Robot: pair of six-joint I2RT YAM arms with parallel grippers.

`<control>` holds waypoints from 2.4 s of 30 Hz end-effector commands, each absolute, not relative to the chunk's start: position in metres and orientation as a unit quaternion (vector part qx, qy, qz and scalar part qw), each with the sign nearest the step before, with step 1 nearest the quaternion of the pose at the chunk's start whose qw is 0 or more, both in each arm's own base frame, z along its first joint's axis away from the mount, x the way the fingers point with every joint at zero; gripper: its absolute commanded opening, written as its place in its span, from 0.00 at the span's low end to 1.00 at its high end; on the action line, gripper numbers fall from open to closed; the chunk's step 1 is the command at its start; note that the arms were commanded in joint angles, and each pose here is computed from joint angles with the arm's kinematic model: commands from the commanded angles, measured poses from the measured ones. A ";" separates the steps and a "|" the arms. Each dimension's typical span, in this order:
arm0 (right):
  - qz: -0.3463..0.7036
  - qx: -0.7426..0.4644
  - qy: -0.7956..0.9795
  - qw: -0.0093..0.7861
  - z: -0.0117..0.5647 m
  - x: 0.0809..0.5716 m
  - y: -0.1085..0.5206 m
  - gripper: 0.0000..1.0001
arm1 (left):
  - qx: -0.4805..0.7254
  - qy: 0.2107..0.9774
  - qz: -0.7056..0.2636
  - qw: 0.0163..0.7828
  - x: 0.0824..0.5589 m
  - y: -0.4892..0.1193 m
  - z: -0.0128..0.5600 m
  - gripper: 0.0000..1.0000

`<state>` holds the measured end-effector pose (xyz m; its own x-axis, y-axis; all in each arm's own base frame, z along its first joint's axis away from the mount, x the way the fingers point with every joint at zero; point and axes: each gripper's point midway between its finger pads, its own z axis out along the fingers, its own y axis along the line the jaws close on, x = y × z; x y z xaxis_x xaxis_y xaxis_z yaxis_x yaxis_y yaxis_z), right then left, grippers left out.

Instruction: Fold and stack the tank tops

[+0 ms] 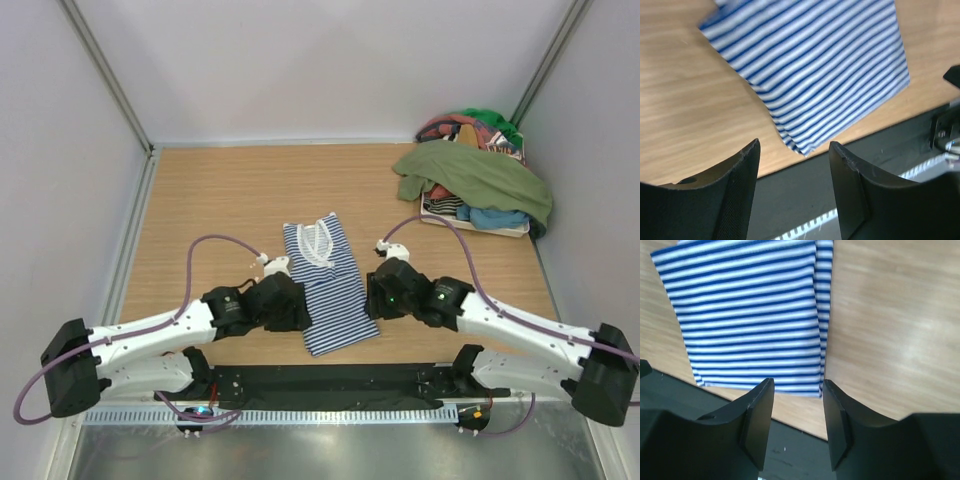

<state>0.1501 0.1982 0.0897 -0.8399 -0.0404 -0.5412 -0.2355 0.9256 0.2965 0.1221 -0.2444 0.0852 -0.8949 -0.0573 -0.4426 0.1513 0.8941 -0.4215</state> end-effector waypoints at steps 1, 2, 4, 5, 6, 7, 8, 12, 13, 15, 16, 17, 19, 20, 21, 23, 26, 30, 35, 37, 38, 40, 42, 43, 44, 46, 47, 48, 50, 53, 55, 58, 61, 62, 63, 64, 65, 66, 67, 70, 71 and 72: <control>0.152 -0.092 0.933 0.313 0.097 0.191 0.217 0.47 | -0.003 0.943 -0.202 0.264 0.156 -0.225 0.094 0.58; 0.152 -0.088 0.932 0.317 0.101 0.202 0.221 0.47 | -0.009 0.942 -0.203 0.267 0.162 -0.223 0.093 0.57; 0.154 -0.092 0.930 0.320 0.099 0.218 0.228 0.46 | -0.027 0.943 -0.198 0.268 0.176 -0.216 0.089 0.57; 0.156 -0.086 0.934 0.310 0.093 0.228 0.229 0.46 | -0.027 0.941 -0.200 0.273 0.181 -0.215 0.087 0.57; 0.165 -0.083 0.932 0.313 0.093 0.236 0.233 0.46 | -0.034 0.942 -0.199 0.268 0.187 -0.213 0.083 0.56; 0.171 -0.085 0.930 0.314 0.094 0.243 0.236 0.47 | -0.035 0.942 -0.198 0.267 0.190 -0.213 0.081 0.56; 0.167 -0.084 0.934 0.304 0.085 0.248 0.237 0.47 | -0.034 0.941 -0.200 0.271 0.195 -0.215 0.081 0.56; 0.181 -0.087 0.933 0.297 0.080 0.267 0.245 0.47 | -0.030 0.944 -0.192 0.266 0.205 -0.220 0.073 0.56; 0.185 -0.090 0.932 0.297 0.081 0.270 0.249 0.47 | -0.028 0.945 -0.193 0.263 0.207 -0.223 0.071 0.55; 0.206 -0.099 0.931 0.283 0.075 0.273 0.259 0.47 | -0.029 0.944 -0.197 0.263 0.212 -0.229 0.069 0.50; 0.206 -0.100 0.932 0.282 0.074 0.274 0.260 0.47 | -0.030 0.946 -0.193 0.258 0.212 -0.229 0.064 0.50; 0.202 -0.100 0.935 0.275 0.068 0.274 0.261 0.47 | -0.031 0.946 -0.195 0.257 0.214 -0.230 0.064 0.50; 0.201 -0.100 0.936 0.271 0.064 0.275 0.262 0.47 | -0.031 0.947 -0.196 0.251 0.215 -0.232 0.059 0.50; 0.201 -0.101 0.936 0.272 0.063 0.277 0.263 0.47 | -0.031 0.947 -0.195 0.251 0.216 -0.233 0.058 0.50; 0.198 -0.099 0.937 0.268 0.058 0.278 0.262 0.47 | -0.031 0.947 -0.196 0.251 0.216 -0.233 0.058 0.50; 0.200 -0.099 0.937 0.268 0.055 0.279 0.264 0.47 | -0.032 0.948 -0.195 0.248 0.218 -0.234 0.055 0.46; 0.189 -0.099 0.940 0.266 0.048 0.282 0.261 0.47 | -0.033 0.949 -0.194 0.247 0.220 -0.235 0.054 0.40; 0.190 -0.105 0.941 0.259 0.043 0.280 0.262 0.34 | -0.033 0.949 -0.194 0.247 0.221 -0.235 0.055 0.31; 0.195 -0.114 0.939 0.259 0.051 0.280 0.264 0.01 | -0.031 0.947 -0.199 0.251 0.223 -0.237 0.059 0.10; 0.196 -0.116 0.938 0.263 0.056 0.280 0.263 0.01 | -0.026 0.947 -0.204 0.246 0.220 -0.239 0.061 0.00; 0.201 -0.115 0.934 0.270 0.063 0.280 0.263 0.01 | -0.020 0.946 -0.210 0.245 0.220 -0.241 0.066 0.00; 0.204 -0.114 0.932 0.277 0.071 0.278 0.262 0.01 | -0.017 0.945 -0.216 0.244 0.218 -0.241 0.072 0.00; 0.207 -0.112 0.929 0.287 0.081 0.278 0.260 0.01 | -0.016 0.943 -0.222 0.247 0.216 -0.241 0.077 0.00; 0.205 -0.110 0.929 0.288 0.083 0.277 0.258 0.01 | -0.017 0.940 -0.229 0.254 0.217 -0.241 0.083 0.00; 0.204 -0.108 0.928 0.291 0.087 0.277 0.257 0.01 | -0.017 0.938 -0.231 0.256 0.216 -0.241 0.086 0.00; 0.196 -0.102 0.929 0.297 0.091 0.277 0.252 0.01 | -0.016 0.935 -0.236 0.265 0.218 -0.242 0.092 0.00; 0.197 -0.100 0.928 0.298 0.094 0.276 0.252 0.01 | -0.016 0.933 -0.237 0.269 0.219 -0.242 0.095 0.00; 0.184 -0.093 0.929 0.307 0.094 0.280 0.246 0.01 | -0.014 0.933 -0.234 0.272 0.220 -0.241 0.095 0.00; 0.174 -0.087 0.931 0.310 0.094 0.281 0.242 0.01 | -0.013 0.934 -0.227 0.274 0.223 -0.241 0.095 0.00; 0.175 -0.084 0.930 0.313 0.096 0.280 0.241 0.01 | -0.010 0.937 -0.220 0.271 0.226 -0.242 0.092 0.00; 0.173 -0.080 0.929 0.316 0.096 0.279 0.238 0.01 | -0.007 0.937 -0.218 0.272 0.228 -0.243 0.091 0.00; 0.163 -0.075 0.930 0.320 0.094 0.281 0.234 0.01 | -0.010 0.938 -0.209 0.276 0.233 -0.243 0.085 0.00; 0.154 -0.076 0.933 0.316 0.089 0.284 0.234 0.01 | -0.011 0.942 -0.194 0.272 0.236 -0.242 0.075 0.00; 0.151 -0.077 0.934 0.315 0.086 0.286 0.235 0.01 | -0.010 0.943 -0.191 0.271 0.237 -0.242 0.073 0.00; 0.145 -0.075 0.935 0.315 0.083 0.288 0.234 0.01 | -0.011 0.944 -0.189 0.272 0.238 -0.243 0.070 0.00; 0.146 -0.074 0.934 0.316 0.082 0.289 0.235 0.01 | -0.013 0.947 -0.175 0.269 0.240 -0.240 0.062 0.00; 0.142 -0.074 0.936 0.314 0.077 0.291 0.235 0.01 | -0.011 0.947 -0.170 0.271 0.241 -0.240 0.059 0.00; 0.138 -0.072 0.937 0.312 0.073 0.293 0.234 0.01 | -0.011 0.948 -0.166 0.271 0.243 -0.239 0.056 0.00; 0.138 -0.070 0.937 0.314 0.071 0.296 0.235 0.01 | -0.009 0.952 -0.157 0.263 0.243 -0.239 0.046 0.00; 0.127 -0.064 0.941 0.306 0.055 0.303 0.234 0.01 | -0.001 0.955 -0.152 0.255 0.245 -0.242 0.034 0.00; 0.126 -0.063 0.942 0.306 0.054 0.304 0.235 0.01 | 0.001 0.956 -0.150 0.254 0.245 -0.242 0.031 0.00; 0.117 -0.057 0.943 0.306 0.049 0.307 0.233 0.01 | 0.003 0.956 -0.149 0.254 0.246 -0.243 0.030 0.00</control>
<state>0.2811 0.2316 0.0412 -0.8421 -0.0841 -0.5327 -0.2208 0.9550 0.1982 0.2273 -0.2361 0.0215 -0.9016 -0.0755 -0.4260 0.0545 0.9570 -0.2849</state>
